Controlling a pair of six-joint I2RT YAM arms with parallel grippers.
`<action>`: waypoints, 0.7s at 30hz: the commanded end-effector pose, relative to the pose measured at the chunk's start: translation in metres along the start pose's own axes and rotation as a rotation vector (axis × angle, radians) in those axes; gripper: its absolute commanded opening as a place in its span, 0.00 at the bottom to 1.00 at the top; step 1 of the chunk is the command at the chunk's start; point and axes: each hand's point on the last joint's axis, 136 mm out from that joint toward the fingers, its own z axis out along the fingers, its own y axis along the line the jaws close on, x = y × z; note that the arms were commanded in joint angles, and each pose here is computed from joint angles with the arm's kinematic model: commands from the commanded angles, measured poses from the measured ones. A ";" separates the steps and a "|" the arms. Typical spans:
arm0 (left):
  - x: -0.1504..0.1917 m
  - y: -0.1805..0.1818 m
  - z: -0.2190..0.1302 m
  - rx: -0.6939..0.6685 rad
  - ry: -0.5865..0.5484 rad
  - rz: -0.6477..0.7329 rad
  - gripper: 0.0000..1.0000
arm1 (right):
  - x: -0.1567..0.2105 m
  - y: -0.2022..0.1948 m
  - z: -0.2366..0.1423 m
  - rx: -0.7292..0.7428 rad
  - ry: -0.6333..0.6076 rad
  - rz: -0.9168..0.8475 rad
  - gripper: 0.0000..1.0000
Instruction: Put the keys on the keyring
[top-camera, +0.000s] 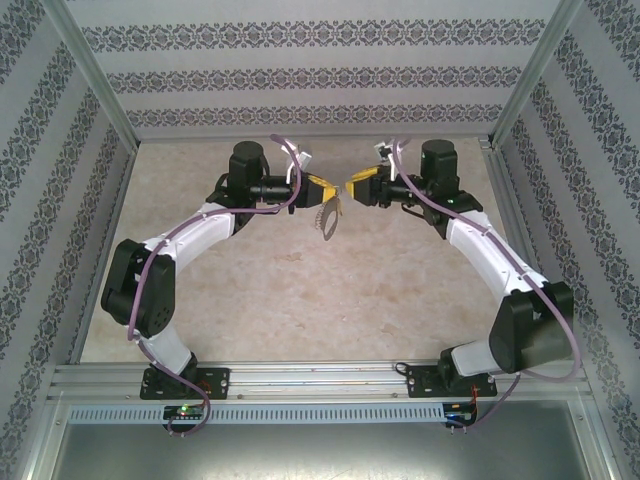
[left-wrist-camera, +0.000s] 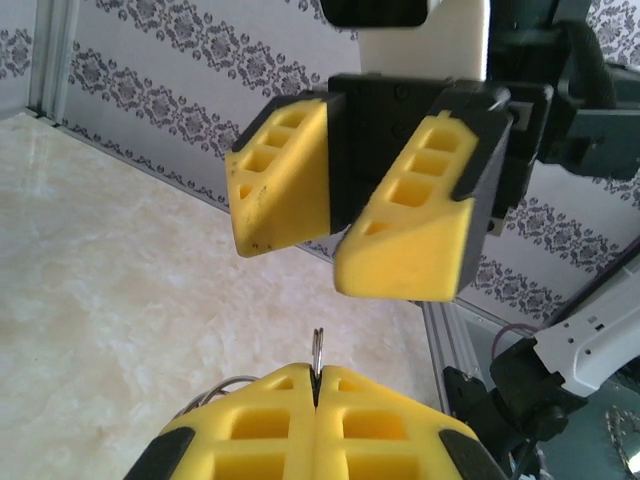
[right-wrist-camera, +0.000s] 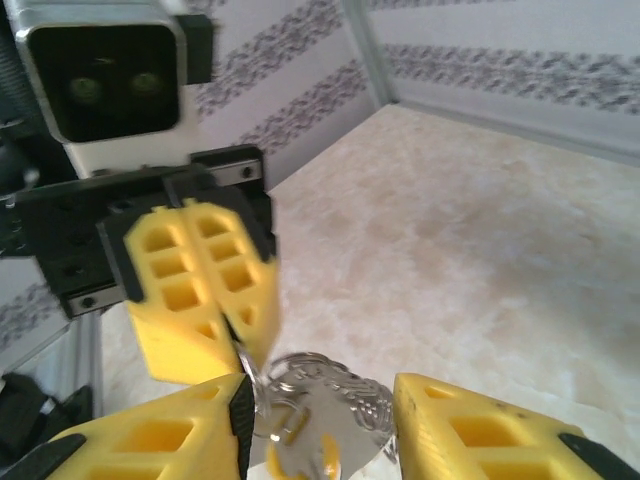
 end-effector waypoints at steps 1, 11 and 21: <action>-0.026 -0.014 -0.002 0.010 -0.106 0.085 0.00 | -0.021 -0.006 -0.011 0.088 -0.128 -0.016 0.42; -0.054 -0.024 -0.012 0.036 -0.316 0.087 0.00 | -0.003 -0.008 -0.015 0.280 -0.276 -0.039 0.42; -0.062 -0.034 -0.017 0.081 -0.351 0.081 0.00 | 0.023 0.013 0.010 0.252 -0.231 -0.085 0.47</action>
